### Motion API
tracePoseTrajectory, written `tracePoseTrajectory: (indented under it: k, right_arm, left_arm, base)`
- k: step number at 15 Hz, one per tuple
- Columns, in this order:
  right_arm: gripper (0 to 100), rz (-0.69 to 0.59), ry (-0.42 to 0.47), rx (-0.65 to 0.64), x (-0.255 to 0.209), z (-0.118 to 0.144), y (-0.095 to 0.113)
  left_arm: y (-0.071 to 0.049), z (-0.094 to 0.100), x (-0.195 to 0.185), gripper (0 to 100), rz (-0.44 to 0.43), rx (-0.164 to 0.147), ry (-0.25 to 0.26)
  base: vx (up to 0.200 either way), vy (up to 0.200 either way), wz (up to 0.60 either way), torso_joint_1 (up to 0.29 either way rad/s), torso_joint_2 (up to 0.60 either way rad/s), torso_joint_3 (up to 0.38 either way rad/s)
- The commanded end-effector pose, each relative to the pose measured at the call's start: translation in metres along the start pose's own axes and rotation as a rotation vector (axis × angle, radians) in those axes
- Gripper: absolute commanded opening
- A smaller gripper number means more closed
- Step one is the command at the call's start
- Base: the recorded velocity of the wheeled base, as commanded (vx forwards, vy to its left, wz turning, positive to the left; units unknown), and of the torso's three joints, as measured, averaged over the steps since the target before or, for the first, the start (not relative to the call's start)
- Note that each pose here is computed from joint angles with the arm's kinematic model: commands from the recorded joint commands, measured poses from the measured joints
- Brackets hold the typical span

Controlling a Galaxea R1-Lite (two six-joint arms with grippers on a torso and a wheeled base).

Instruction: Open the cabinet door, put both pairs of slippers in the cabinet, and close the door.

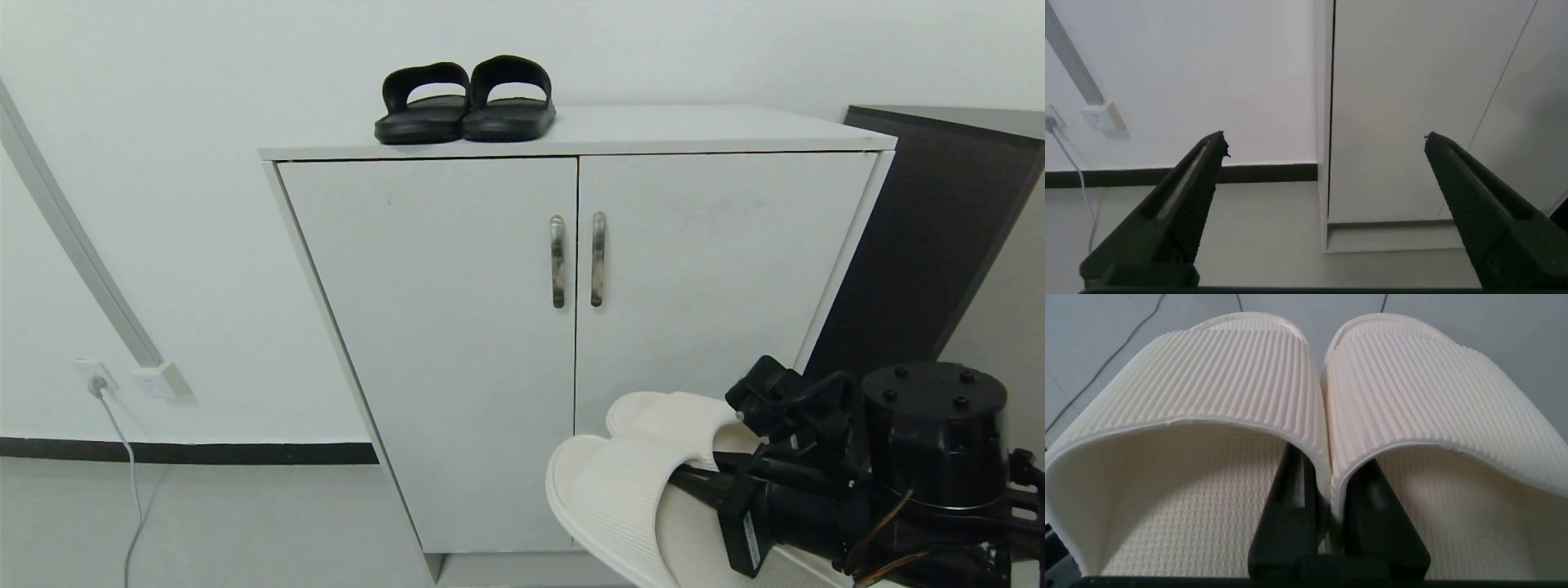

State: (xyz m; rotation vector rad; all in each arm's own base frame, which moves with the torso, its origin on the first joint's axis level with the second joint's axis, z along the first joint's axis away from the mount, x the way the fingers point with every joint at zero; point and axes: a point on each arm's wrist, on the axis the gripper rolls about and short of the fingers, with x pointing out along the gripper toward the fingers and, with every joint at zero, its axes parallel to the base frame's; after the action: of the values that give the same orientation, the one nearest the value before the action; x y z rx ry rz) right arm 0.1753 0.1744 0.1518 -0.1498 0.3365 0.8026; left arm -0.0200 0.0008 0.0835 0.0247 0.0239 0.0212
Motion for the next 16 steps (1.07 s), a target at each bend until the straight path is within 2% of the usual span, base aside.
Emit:
tracePoseTrajectory:
  k: [1, 2, 4, 5, 7, 8, 9, 10, 12, 13, 16]
  right_arm:
    - [0, 0.001, 0.000, 0.000, -0.001, -0.001, 0.000]
    - [0, 0.003, 0.003, -0.002, 0.000, -0.001, 0.001]
    - [0, 0.004, 0.007, -0.009, 0.000, -0.002, 0.001]
    - [0, 0.006, 0.011, -0.010, 0.000, -0.003, 0.001]
    - [0, 0.006, 0.014, -0.010, 0.001, -0.004, 0.001]
    - [0, 0.007, 0.014, -0.010, 0.001, -0.004, 0.001]
    - [0, 0.007, 0.014, -0.010, 0.001, -0.004, 0.001]
    - [0, 0.007, 0.014, -0.010, 0.001, -0.004, 0.001]
    - [0, 0.009, 0.014, -0.010, 0.001, -0.004, 0.001]
    - [0, 0.009, 0.014, -0.010, 0.001, -0.004, 0.001]
    - [0, 0.012, 0.014, -0.012, 0.001, -0.004, 0.002]
  left_arm:
    - [0.001, 0.068, 0.007, 100, -0.058, -0.131, -0.055]
    - [0.000, 0.089, 0.019, 100, -0.097, -0.146, -0.010]
    - [-0.003, 0.092, 0.049, 100, -0.169, -0.118, 0.133]
    - [-0.005, 0.094, 0.061, 100, -0.210, -0.108, 0.167]
    - [-0.008, 0.100, 0.075, 100, -0.293, -0.114, 0.164]
    - [-0.012, 0.104, 0.089, 100, -0.412, -0.122, 0.163]
    - [-0.014, 0.106, 0.101, 100, -0.469, -0.126, 0.174]
    - [-0.014, 0.107, 0.103, 100, -0.479, -0.127, 0.175]
    - [-0.024, 0.113, 0.127, 100, -0.608, -0.125, 0.176]
    - [-0.026, 0.115, 0.132, 100, -0.629, -0.123, 0.176]
    - [-0.050, 0.121, 0.163, 100, -0.756, -0.107, 0.173]
  base:
    - [0.000, 0.000, 0.00, 0.000, 0.00, 0.000]
    - [0.000, 0.000, 0.00, 0.000, 0.00, 0.000]
    - [0.000, 0.000, 0.00, 0.000, 0.00, 0.000]
    - [0.000, 0.000, 0.00, 0.000, 0.00, 0.000]
    - [0.000, 0.000, 0.00, 0.000, 0.00, 0.000]
    - [0.000, 0.000, 0.00, 0.000, 0.00, 0.000]
    - [0.000, 0.000, 0.00, 0.000, 0.00, 0.000]
    - [0.000, 0.000, 0.00, 0.000, 0.00, 0.000]
    - [0.000, 0.000, 0.00, 0.000, 0.00, 0.000]
    - [0.000, 0.000, 0.00, 0.000, 0.00, 0.000]
    - [0.000, 0.000, 0.00, 0.000, 0.00, 0.000]
